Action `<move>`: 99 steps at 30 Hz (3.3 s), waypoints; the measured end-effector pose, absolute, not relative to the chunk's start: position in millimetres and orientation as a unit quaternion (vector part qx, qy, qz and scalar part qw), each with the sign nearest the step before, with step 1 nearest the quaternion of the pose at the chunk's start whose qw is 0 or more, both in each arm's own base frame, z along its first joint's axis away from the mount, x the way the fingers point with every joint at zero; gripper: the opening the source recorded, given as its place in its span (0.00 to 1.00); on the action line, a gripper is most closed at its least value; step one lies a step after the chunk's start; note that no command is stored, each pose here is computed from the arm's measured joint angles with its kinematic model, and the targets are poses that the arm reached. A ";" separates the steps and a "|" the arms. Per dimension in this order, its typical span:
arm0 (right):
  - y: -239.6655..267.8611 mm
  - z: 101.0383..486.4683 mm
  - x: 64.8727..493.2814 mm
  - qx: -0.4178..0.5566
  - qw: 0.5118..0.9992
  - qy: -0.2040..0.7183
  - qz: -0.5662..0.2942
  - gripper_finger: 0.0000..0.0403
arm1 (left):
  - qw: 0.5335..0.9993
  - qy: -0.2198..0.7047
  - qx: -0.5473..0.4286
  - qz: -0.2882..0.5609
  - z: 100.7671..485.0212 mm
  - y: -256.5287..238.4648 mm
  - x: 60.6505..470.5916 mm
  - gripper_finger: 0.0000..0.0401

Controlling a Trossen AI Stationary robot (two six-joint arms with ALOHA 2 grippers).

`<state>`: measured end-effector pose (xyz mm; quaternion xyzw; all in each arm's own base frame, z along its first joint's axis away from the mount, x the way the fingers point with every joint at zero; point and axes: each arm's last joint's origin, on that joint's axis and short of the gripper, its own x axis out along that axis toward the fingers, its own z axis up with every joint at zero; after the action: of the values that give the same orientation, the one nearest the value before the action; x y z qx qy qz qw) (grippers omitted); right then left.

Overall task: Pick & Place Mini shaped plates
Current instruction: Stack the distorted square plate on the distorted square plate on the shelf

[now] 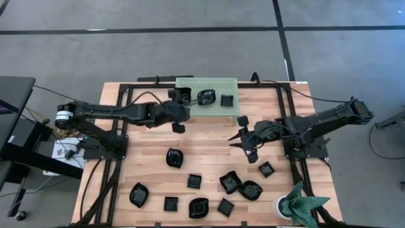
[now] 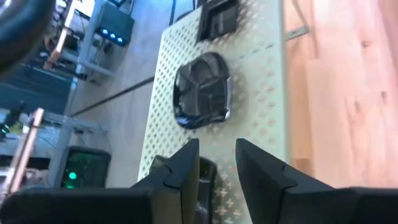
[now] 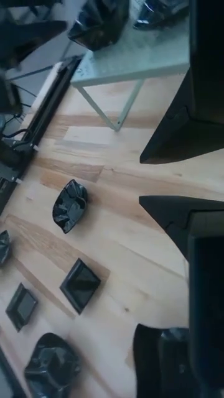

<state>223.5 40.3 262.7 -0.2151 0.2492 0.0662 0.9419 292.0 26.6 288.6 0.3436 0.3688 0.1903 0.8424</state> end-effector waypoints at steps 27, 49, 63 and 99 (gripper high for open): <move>162.5 162.4 249.3 -0.068 0.836 0.473 0.269 0.40 | 0.894 0.315 0.259 0.183 289.5 -28.7 291.1 0.29; 151.9 158.7 262.0 -0.121 0.830 0.485 0.248 0.03 | 0.920 0.305 0.216 0.121 288.5 -37.7 291.8 0.29; 82.4 199.8 285.1 -0.177 0.859 0.423 0.228 0.01 | 0.948 0.229 0.189 -0.114 264.6 -99.7 320.8 0.29; 57.6 207.0 299.7 -0.211 0.875 0.352 0.256 0.00 | 0.923 0.320 0.168 -0.129 174.0 -86.3 365.9 0.23</move>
<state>299.7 57.6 207.0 -0.2110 0.3520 0.2556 0.8753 365.9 -86.3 174.0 0.1678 0.3203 -0.1289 0.9234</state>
